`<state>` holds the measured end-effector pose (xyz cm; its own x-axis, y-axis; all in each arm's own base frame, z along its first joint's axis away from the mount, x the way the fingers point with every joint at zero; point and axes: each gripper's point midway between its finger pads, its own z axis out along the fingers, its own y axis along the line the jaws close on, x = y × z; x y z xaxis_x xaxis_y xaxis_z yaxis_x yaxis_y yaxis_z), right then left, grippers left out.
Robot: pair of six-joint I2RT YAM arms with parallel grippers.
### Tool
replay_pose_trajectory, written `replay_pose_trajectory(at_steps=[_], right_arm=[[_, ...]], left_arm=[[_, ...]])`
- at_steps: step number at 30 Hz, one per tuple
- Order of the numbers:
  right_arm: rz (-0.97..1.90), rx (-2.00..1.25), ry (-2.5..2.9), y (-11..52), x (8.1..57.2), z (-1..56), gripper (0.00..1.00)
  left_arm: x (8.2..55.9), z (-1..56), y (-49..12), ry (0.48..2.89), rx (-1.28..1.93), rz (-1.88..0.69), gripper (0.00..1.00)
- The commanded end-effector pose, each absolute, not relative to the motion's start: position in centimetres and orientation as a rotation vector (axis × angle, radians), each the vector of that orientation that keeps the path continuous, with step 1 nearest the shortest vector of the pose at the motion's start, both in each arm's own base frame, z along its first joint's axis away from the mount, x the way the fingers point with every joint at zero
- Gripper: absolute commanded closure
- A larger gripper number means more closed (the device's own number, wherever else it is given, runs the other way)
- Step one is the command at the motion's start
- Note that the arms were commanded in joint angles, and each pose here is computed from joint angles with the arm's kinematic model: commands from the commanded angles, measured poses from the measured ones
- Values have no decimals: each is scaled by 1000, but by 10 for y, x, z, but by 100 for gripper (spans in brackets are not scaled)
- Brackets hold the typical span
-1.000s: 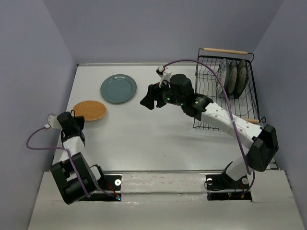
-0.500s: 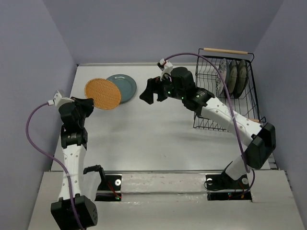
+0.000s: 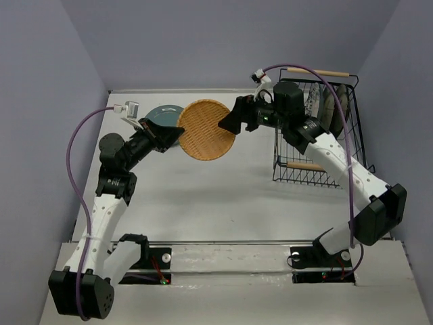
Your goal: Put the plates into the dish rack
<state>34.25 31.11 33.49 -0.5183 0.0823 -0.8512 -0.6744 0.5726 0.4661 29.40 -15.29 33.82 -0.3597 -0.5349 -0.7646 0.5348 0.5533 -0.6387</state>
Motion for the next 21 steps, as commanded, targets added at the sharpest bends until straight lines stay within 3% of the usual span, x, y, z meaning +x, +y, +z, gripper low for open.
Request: replay_pose_trajectory(at_steps=[1, 4, 6, 7, 9, 11, 12, 15, 16, 21], right_arm=[[1102, -495, 1874, 305, 329, 337, 7], [1219, -592, 1811, 314, 308, 342, 11], [1325, -667, 1801, 319, 289, 337, 30], [1355, -692, 1781, 321, 285, 339, 60], [1400, -717, 1774, 323, 277, 341, 92], [1376, -697, 1747, 319, 276, 353, 93], [1331, -643, 1745, 311, 286, 358, 93], [1187, -499, 1713, 285, 309, 389, 93], [1129, -451, 1738, 273, 317, 390, 93], [584, -58, 1746, 172, 384, 413, 93]], left_arm=[[253, 397, -185, 1382, 269, -1274, 94], [245, 398, -193, 1375, 311, -1306, 94], [242, 397, -196, 1377, 329, -1318, 94], [243, 397, -198, 1377, 335, -1325, 94], [244, 396, -200, 1382, 331, -1342, 89], [247, 393, -200, 1388, 310, -1335, 63], [248, 392, -200, 1389, 309, -1331, 38], [253, 381, -200, 1431, 303, -1281, 5], [255, 368, -202, 1497, 292, -1266, 1], [262, 342, -208, 1608, 307, -1071, 1]])
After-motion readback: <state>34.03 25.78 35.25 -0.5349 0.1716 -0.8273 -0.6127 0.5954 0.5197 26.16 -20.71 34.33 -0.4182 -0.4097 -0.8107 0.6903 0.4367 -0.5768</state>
